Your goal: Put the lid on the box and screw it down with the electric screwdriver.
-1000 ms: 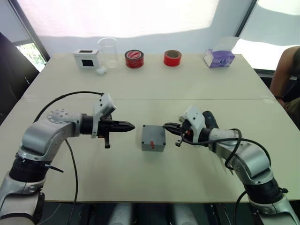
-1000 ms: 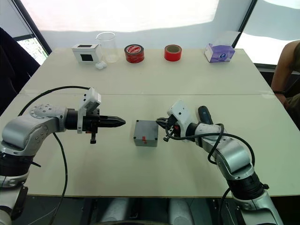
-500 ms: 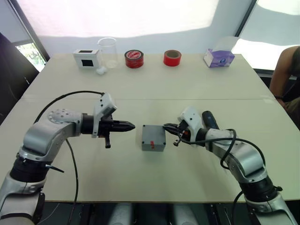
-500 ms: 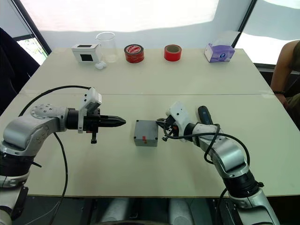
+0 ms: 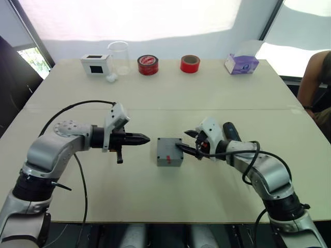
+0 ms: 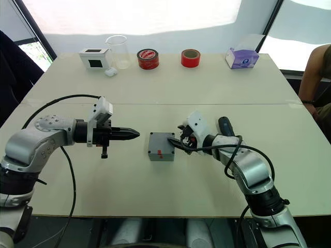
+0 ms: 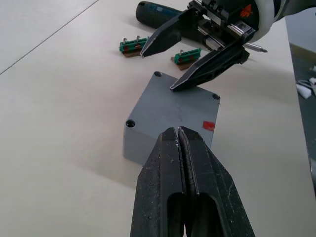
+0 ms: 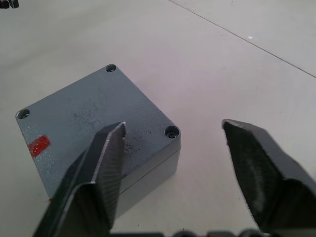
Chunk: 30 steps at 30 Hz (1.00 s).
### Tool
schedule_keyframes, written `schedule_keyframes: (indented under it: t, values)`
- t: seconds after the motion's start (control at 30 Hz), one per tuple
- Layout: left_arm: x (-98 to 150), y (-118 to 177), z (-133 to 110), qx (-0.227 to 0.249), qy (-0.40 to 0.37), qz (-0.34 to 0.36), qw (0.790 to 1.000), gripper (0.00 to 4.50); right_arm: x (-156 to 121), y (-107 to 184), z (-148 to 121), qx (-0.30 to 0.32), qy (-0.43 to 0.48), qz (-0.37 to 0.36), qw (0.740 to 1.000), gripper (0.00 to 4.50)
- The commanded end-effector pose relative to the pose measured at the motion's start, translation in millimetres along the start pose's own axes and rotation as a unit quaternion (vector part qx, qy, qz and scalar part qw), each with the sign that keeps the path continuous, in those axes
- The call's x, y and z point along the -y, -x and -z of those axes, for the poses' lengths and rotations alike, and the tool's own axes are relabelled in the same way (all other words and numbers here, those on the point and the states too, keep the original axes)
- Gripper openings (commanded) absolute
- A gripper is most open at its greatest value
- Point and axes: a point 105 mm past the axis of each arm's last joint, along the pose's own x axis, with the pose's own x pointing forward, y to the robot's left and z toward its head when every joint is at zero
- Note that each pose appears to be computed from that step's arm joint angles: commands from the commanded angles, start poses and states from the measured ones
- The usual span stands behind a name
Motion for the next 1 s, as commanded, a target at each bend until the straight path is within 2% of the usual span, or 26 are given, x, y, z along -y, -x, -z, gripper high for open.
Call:
schedule_keyframes:
  t: [0.03, 0.1, 0.13, 0.2, 0.33, 0.4, 0.43, 0.47, 0.53, 0.73, 1.0]
  values:
    - [5, -3, -16, 0.026, -0.019, 0.015, 0.999, 0.0, 9, 18, -33, 0.048, -0.003, 0.018, 0.999, 4.05]
    - [10, -6, -29, 0.044, -0.03, 0.039, 0.998, 0.0, 31, 38, -47, 0.049, -0.025, 0.048, 0.997, 4.05]
    - [13, -8, -35, 0.048, -0.04, 0.054, 0.997, 0.0, 41, 50, -53, 0.043, -0.029, 0.057, 0.997, 4.29]
    - [19, -12, -40, 0.046, -0.061, 0.076, 0.994, 0.0, 57, 69, -57, 0.01, -0.045, 0.073, 0.996, 4.29]
    - [23, -16, -43, 0.042, -0.076, 0.092, 0.992, 0.0, 66, 83, -57, -0.023, -0.067, 0.088, 0.994, 4.29]
    - [33, -22, -46, 0.038, -0.103, 0.123, 0.986, 0.0, 87, 105, -40, -0.119, -0.107, 0.135, 0.978, 4.29]
    - [39, -26, -47, 0.037, -0.119, 0.139, 0.982, 0.0, 91, 119, -23, -0.201, -0.125, 0.146, 0.961, 4.29]
    - [44, -29, -47, 0.035, -0.131, 0.151, 0.979, 0.0, 91, 131, -12, -0.247, -0.143, 0.147, 0.947, 4.29]
    - [49, -34, -47, 0.033, -0.144, 0.162, 0.976, 0.0, 92, 142, 1, -0.29, -0.171, 0.144, 0.93, 4.29]
    - [52, -43, -41, 0.029, -0.16, 0.164, 0.973, 0.0, 88, 143, 25, -0.34, -0.213, 0.107, 0.91, 4.29]
    - [54, -44, -33, 0.032, -0.147, 0.15, 0.977, 0.0, 97, 127, 30, -0.346, -0.242, 0.089, 0.902, 4.29]
